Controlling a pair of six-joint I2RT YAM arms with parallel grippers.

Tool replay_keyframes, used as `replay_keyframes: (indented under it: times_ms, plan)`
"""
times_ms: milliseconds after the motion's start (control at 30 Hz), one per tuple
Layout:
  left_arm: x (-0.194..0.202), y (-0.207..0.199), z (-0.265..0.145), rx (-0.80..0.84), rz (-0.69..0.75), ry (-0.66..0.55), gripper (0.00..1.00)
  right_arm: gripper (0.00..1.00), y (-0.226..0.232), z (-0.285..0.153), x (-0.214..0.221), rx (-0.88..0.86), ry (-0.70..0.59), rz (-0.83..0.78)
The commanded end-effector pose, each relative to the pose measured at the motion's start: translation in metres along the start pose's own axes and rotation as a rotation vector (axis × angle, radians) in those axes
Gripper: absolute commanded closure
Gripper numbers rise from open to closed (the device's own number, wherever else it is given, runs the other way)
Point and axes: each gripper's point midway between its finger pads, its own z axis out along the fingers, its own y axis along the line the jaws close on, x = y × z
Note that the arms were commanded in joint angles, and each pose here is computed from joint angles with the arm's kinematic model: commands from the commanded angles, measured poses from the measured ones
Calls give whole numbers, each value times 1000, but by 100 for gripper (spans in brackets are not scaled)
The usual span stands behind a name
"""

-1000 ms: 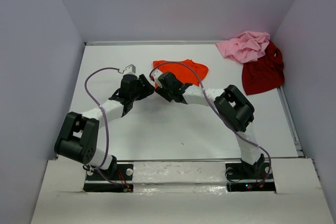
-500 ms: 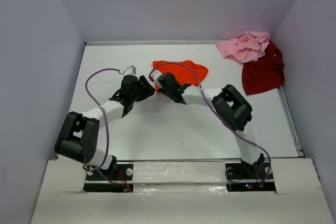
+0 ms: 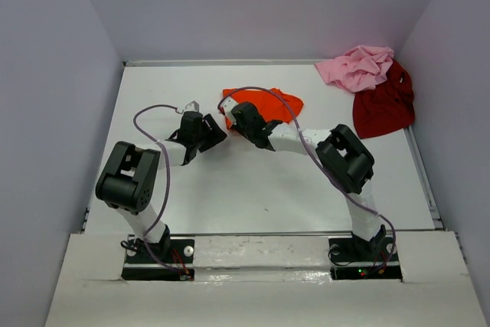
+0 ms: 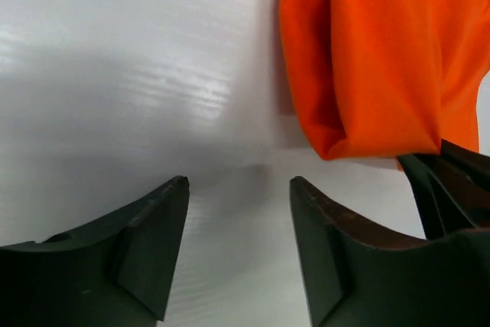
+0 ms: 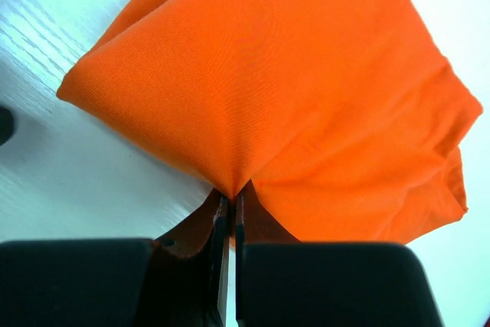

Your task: Fold and stack the t-shirts

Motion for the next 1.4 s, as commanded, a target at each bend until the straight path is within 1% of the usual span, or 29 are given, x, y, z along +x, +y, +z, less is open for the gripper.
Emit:
replay_keyframes:
  times_ms: [0, 33, 67, 233, 333, 567, 667, 767, 833, 933, 1133, 1367]
  plan:
    - [-23, -30, 9, 104, -31, -41, 22, 100, -23, -28, -40, 28, -108, 50]
    - [-20, -28, 13, 97, -40, -30, 10, 100, -24, -29, -40, 30, -107, 45]
    - [-23, -30, 16, 101, -40, -33, 1, 100, -27, -32, -42, 36, -112, 48]
    - [-22, -24, 30, 108, -70, -3, 1, 100, -30, -39, -44, 34, -122, 55]
    - [-26, -29, 32, 145, -85, -6, 1, 100, -31, -41, -43, 37, -120, 56]
    - [-32, -25, 40, 187, -131, -5, 1, 100, -28, -41, -40, 26, -113, 53]
    - [-43, -21, 34, 206, -148, -48, 1, 100, -28, -40, -39, 27, -111, 49]
    - [-41, -23, 27, 224, -154, -34, 1, 100, -28, -37, -38, 33, -104, 43]
    - [-45, -28, 18, 237, -155, -53, 1, 100, -27, -36, -38, 30, -104, 39]
    - [-48, -24, 10, 222, -148, -82, 1, 100, -27, -35, -38, 30, -104, 39]
    - [-45, -19, 8, 221, -163, -89, 1, 100, -26, -35, -36, 28, -100, 39]
    - [-59, -7, 1, 209, -179, -147, 1, 100, -24, -34, -36, 22, -98, 39]
